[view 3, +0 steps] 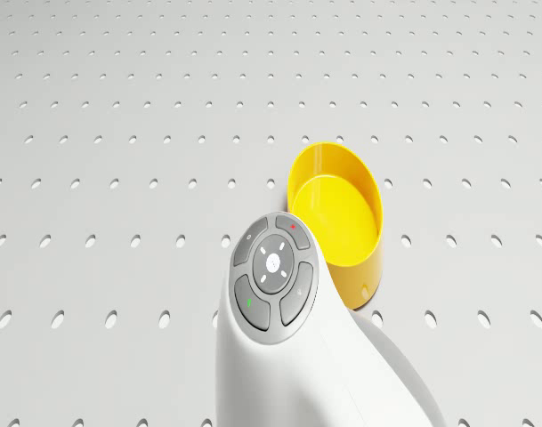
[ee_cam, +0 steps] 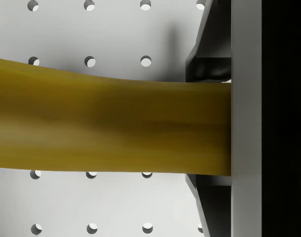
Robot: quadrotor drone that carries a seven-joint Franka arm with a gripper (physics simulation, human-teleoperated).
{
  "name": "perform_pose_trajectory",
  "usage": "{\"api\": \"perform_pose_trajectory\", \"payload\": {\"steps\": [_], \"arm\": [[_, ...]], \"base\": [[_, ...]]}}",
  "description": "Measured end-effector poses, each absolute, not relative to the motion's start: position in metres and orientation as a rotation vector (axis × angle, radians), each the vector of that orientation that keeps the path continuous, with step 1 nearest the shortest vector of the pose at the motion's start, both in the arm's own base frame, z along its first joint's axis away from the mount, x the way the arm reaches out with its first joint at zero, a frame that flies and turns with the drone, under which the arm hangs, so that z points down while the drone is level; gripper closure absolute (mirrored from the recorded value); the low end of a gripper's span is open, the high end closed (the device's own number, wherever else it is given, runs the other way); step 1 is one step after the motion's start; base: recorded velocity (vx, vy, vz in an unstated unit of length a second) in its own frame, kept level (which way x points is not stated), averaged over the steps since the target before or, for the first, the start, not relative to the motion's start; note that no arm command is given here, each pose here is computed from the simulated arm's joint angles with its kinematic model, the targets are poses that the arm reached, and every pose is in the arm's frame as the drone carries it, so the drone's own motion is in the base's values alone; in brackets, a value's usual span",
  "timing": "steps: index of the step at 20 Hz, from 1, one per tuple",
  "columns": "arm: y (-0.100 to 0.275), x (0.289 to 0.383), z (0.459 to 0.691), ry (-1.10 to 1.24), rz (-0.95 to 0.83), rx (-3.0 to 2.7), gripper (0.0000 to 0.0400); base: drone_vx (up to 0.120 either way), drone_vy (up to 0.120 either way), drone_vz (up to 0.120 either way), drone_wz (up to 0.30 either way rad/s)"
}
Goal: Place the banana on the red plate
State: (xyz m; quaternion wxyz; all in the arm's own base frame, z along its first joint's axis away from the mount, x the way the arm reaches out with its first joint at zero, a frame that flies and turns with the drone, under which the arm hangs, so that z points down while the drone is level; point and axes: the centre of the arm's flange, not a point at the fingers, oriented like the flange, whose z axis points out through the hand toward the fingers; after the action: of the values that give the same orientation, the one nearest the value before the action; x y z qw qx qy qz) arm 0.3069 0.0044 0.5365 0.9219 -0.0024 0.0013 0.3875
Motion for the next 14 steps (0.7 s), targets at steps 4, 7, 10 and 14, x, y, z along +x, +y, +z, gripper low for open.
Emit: {"api": "perform_pose_trajectory", "payload": {"steps": [4, 7, 10, 14], "arm": [[0.0043, 0.3068, 0.5332, 0.003, 0.798, -0.005, 0.0204], [0.0042, 0.3068, 0.532, 0.003, 0.803, -0.005, 0.0204], [0.0042, 0.3068, 0.5315, 0.003, 0.805, -0.005, 0.0204], [0.0042, 0.3068, 0.5311, 0.003, 0.834, -0.005, 0.0204]], "base": [[0.0, 0.0, 0.12, 0.0], [0.0, 0.0, 0.12, 0.0], [0.0, 0.0, 0.12, 0.0], [0.0, 0.0, 0.0, 0.2]]}}
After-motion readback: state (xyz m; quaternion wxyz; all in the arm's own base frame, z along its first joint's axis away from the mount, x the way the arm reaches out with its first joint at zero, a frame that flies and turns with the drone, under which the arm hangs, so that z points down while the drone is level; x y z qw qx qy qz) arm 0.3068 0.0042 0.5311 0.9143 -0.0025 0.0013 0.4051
